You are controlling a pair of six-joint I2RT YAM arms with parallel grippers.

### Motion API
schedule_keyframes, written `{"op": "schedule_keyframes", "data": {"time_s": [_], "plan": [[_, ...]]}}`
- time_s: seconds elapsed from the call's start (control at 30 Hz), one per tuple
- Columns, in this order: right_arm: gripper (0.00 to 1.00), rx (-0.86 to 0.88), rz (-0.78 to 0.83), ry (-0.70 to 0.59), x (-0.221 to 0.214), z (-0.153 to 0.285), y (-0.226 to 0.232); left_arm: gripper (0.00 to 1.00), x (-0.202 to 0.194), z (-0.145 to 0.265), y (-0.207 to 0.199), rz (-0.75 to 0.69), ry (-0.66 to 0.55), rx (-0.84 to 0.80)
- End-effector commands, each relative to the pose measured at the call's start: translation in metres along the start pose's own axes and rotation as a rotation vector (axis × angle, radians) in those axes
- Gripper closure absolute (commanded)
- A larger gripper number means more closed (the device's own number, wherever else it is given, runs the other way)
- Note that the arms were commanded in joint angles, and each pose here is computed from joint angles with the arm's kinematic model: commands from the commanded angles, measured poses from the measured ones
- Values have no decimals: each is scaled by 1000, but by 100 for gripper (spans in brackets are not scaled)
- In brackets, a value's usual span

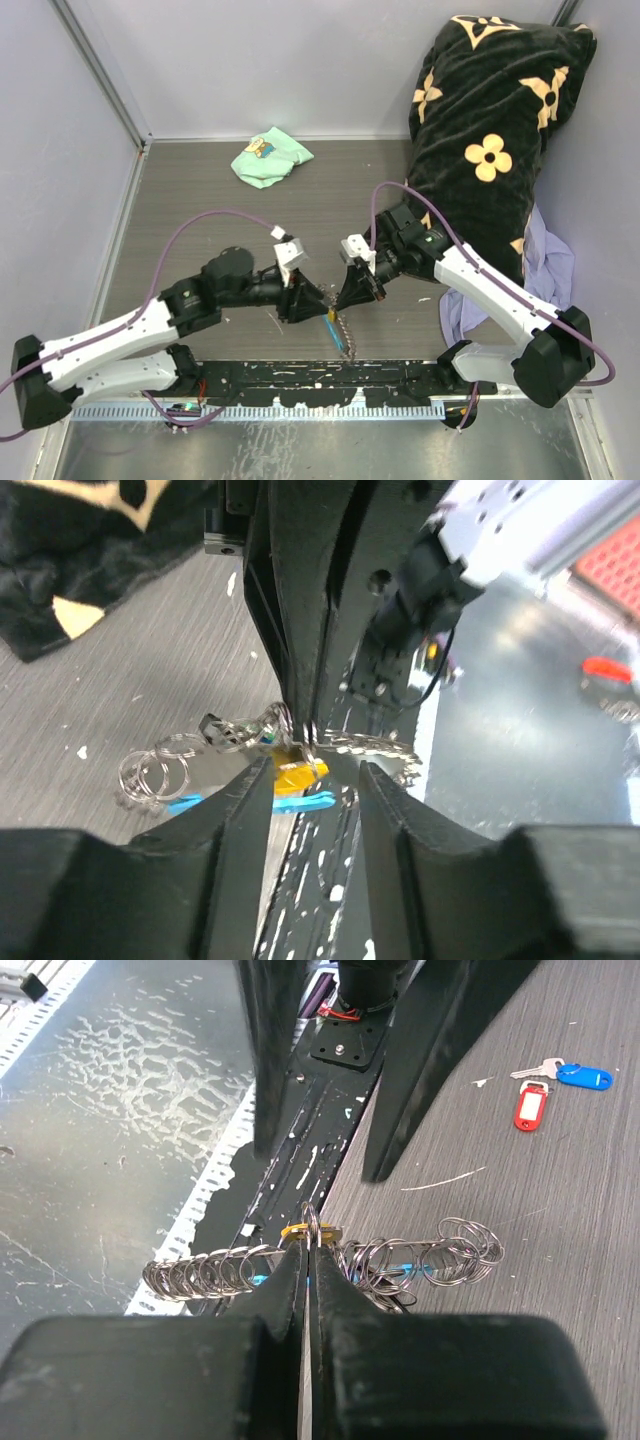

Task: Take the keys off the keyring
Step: Remove the key from the keyring.

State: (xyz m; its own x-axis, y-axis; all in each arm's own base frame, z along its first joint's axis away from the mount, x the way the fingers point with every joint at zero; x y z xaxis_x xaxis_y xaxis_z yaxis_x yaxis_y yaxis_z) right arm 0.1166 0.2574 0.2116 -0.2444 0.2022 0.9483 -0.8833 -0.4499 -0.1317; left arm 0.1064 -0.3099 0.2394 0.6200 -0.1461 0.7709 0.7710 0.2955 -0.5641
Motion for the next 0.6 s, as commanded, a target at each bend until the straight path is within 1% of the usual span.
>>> {"op": "schedule_keyframes", "data": {"time_s": [0.0, 0.03, 0.13, 0.27, 0.4, 0.57], "plan": [[99, -3, 41, -113, 32, 9, -5, 53, 41, 21, -19, 0, -343, -105], [99, -6, 37, -121, 32, 10, -6, 52, 49, 27, -23, 4, -407, -126], [99, -12, 8, -149, 33, 12, -9, 47, 45, 33, -19, 30, -509, -166], [99, -20, -17, -161, 32, 14, -13, 44, 50, 35, -19, 63, -600, -220], [99, -34, -36, -173, 31, 19, -17, 43, 48, 31, -16, 110, -627, -243], [99, -70, -47, -187, 29, 29, -22, 43, 47, 33, -3, 167, -676, -207]]}}
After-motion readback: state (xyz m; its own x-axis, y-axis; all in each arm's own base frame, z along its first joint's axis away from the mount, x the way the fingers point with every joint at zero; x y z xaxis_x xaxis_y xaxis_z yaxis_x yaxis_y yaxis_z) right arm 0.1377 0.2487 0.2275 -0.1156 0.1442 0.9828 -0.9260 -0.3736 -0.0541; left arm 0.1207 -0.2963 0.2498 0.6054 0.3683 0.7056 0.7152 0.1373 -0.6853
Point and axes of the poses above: each gripper's point midway between its finger pads, its own z axis back along the fingers, its own y axis along the line the jaws close on, x = y × z, the point moved 1 cm from there along z, back along the fingers, and after that the axes turned 14 degrees about z, right-handed, at the moved point
